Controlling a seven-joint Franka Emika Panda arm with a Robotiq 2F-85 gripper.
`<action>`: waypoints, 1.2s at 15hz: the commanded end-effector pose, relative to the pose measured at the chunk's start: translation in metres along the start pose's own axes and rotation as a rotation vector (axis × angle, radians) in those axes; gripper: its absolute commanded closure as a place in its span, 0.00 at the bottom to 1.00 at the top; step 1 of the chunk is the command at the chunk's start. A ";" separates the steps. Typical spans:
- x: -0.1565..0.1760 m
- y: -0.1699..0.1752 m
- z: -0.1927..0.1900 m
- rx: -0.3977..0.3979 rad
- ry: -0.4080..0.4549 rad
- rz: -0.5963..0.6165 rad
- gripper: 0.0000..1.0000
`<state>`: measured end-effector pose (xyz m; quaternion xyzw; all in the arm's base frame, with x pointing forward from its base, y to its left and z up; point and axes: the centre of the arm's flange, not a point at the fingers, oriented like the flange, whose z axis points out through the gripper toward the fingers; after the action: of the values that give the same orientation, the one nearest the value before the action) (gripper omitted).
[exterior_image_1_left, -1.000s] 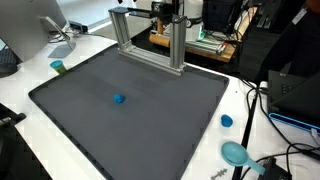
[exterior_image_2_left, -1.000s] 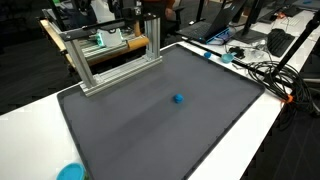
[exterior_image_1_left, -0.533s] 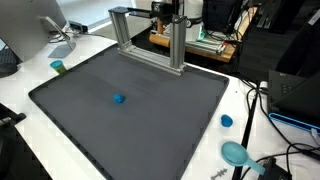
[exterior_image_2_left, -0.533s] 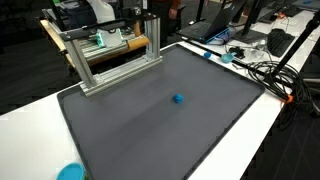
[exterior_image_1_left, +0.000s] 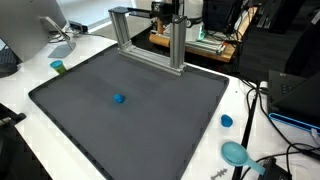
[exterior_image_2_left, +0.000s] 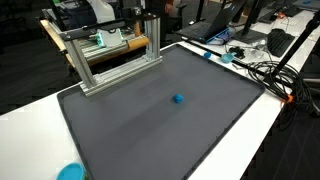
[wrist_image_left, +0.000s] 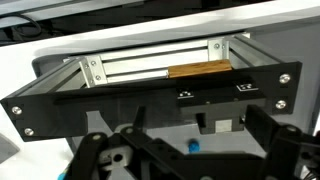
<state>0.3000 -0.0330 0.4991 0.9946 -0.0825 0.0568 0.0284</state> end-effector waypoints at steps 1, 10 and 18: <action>0.001 0.002 0.000 0.003 0.000 0.003 0.00; 0.017 -0.033 -0.014 0.004 0.068 -0.014 0.00; 0.055 -0.071 0.008 -0.001 0.065 -0.030 0.00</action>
<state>0.3367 0.0339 0.4994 0.9925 -0.0537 0.0955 0.0546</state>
